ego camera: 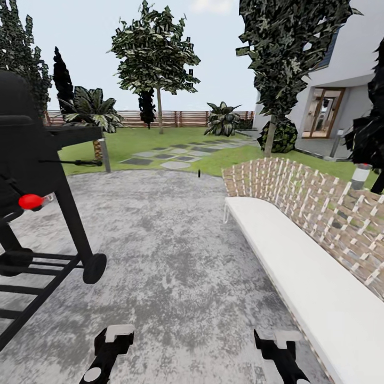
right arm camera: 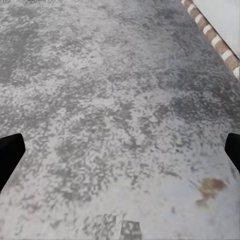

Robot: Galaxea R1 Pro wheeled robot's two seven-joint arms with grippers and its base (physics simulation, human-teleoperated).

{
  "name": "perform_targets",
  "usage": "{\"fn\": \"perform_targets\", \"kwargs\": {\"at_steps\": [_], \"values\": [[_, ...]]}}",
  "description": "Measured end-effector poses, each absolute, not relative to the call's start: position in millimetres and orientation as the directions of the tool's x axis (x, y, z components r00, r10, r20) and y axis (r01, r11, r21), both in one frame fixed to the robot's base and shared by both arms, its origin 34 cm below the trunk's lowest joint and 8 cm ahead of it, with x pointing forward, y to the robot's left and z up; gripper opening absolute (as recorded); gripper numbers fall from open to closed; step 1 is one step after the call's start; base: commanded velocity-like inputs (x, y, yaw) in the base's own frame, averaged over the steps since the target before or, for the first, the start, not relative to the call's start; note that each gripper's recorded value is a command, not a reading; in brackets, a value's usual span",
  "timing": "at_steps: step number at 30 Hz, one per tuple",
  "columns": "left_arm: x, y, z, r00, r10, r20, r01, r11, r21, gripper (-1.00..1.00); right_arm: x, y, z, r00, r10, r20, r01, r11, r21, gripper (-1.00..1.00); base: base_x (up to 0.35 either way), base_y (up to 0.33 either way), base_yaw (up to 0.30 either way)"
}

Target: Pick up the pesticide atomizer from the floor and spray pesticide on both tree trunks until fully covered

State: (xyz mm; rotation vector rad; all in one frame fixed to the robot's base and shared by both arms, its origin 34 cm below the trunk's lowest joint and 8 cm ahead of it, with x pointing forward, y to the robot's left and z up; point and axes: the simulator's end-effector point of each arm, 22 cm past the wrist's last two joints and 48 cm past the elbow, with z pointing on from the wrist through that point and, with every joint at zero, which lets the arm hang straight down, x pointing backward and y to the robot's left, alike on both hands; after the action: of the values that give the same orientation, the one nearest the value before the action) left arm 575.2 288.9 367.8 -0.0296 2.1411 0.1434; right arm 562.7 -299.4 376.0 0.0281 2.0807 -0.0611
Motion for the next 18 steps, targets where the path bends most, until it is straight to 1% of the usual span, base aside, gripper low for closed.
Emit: {"fn": "perform_targets", "kwargs": {"at_steps": [6, 18], "values": [[575.2, 288.9, 367.8, -0.544, 0.035, -0.839, -0.077, 0.993, 0.091, 1.00, 562.8, -299.6, 376.1, -0.488, -0.006, -0.873, 0.047, 0.998, -0.032, 1.00, 0.340, 0.011, 0.000], [574.3, 288.7, 367.3, -0.544, 0.035, -0.838, -0.077, 0.993, 0.092, 1.00, 562.8, -300.2, 376.2, -0.488, -0.006, -0.873, 0.048, 0.998, -0.034, 1.00, 0.340, 0.071, 0.000]]}}
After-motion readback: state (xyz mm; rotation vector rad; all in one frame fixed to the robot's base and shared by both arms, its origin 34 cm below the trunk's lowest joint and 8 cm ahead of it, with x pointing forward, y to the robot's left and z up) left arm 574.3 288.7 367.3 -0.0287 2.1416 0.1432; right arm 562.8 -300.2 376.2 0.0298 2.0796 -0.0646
